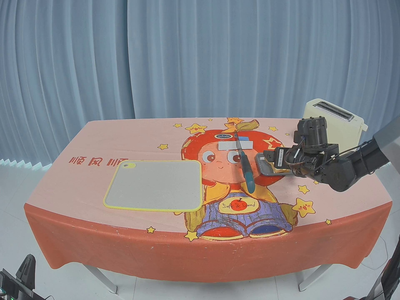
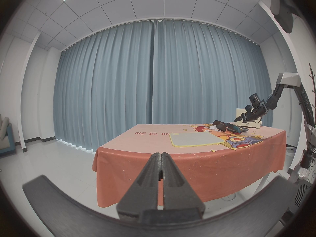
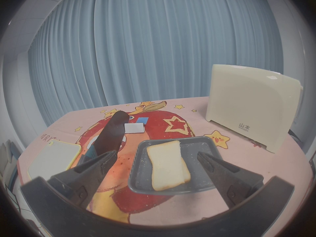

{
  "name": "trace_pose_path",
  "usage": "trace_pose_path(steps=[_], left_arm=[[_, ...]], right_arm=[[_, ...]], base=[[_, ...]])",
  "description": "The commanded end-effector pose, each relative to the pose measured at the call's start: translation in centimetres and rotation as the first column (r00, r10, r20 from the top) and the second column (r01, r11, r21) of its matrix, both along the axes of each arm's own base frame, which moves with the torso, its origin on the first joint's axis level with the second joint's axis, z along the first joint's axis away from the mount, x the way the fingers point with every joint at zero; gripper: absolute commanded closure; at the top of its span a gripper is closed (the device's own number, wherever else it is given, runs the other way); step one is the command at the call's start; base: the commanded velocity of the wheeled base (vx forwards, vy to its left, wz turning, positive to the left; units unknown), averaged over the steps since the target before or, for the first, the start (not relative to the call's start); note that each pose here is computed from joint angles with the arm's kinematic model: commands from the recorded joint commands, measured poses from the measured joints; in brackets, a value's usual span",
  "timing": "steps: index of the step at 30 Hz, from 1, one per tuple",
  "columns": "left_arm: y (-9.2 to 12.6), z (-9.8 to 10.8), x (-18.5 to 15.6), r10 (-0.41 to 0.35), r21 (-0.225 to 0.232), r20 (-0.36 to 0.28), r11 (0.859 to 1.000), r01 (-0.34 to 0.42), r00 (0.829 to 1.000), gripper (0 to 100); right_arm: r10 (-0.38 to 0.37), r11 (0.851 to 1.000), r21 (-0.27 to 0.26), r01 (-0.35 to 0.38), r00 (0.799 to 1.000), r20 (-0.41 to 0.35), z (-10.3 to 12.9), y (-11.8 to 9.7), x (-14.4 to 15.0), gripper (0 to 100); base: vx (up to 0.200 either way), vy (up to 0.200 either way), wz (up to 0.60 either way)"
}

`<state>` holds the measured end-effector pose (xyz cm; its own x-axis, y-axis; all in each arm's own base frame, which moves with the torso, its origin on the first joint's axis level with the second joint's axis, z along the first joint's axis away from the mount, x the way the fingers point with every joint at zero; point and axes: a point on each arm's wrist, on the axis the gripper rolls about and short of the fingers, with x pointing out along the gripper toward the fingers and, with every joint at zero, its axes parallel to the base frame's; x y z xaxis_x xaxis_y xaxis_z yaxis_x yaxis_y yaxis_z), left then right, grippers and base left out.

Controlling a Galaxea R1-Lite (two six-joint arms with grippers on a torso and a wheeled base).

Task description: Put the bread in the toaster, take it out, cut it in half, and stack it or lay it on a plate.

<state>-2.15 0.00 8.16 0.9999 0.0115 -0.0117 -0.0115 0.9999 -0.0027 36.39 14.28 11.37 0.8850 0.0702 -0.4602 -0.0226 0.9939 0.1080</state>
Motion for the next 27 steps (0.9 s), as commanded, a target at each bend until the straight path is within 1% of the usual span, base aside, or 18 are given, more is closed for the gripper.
trace_pose_path(steps=[1, 6, 7, 8, 11, 15, 19, 23, 24, 27], left_arm=[[0.0, -0.5, 0.1, 0.001, 0.0, -0.019, 1.0, -0.001, 1.0, 100], [0.0, -0.5, 0.1, 0.001, 0.0, -0.019, 1.0, -0.001, 1.0, 100], [0.0, -0.5, 0.1, 0.001, 0.0, -0.019, 1.0, -0.001, 1.0, 100], [0.0, -0.5, 0.1, 0.001, 0.0, -0.019, 1.0, -0.001, 1.0, 100], [0.0, -0.5, 0.1, 0.001, 0.0, -0.019, 1.0, -0.001, 1.0, 100], [0.0, -0.5, 0.1, 0.001, 0.0, -0.019, 1.0, -0.001, 1.0, 100], [0.0, -0.5, 0.1, 0.001, 0.0, -0.019, 1.0, -0.001, 1.0, 100], [0.0, -0.5, 0.1, 0.001, 0.0, -0.019, 1.0, -0.001, 1.0, 100], [0.0, -0.5, 0.1, 0.001, 0.0, -0.019, 1.0, -0.001, 1.0, 100], [0.0, -0.5, 0.1, 0.001, 0.0, -0.019, 1.0, -0.001, 1.0, 100]], right_arm=[[-0.002, 1.0, 0.016, 0.002, 0.999, 0.037, 2.2, -0.8, -2.0, 0], [-0.002, 1.0, 0.02, 0.001, 0.998, 0.06, 3.5, -1.6, -3.8, 0], [-0.002, 1.0, 0.02, 0.001, 0.998, 0.06, 3.5, -1.6, -3.8, 0], [-0.01, 1.0, 0.019, 0.008, 0.998, 0.066, 3.9, -2.1, -4.4, 0], [-0.029, 0.999, 0.027, 0.026, 0.996, 0.085, 4.7, -3.0, -4.9, 0], [-0.044, 0.999, 0.028, 0.042, 0.995, 0.088, 4.8, -3.5, -5.2, 0], [-0.045, 0.999, 0.035, 0.041, 0.994, 0.103, 5.6, -3.9, -6.3, 0], [-0.052, 0.998, 0.031, 0.049, 0.994, 0.1, 5.5, -4.1, -6.5, 0], [-0.063, 0.998, 0.029, 0.061, 0.993, 0.099, 5.5, -4.4, -6.8, 0], [-0.069, 0.997, 0.029, 0.066, 0.992, 0.104, 5.7, -4.8, -7.4, 0]], base=[[0.0, 0.0, 0.0], [0.0, 0.0, 0.0], [0.0, 0.0, 0.0], [0.0, 0.0, 0.0], [0.0, 0.0, 0.0], [0.0, 0.0, 0.0], [0.0, 0.0, 0.0], [0.0, 0.0, 0.0], [0.0, 0.0, 0.0], [0.0, 0.0, 0.0]])
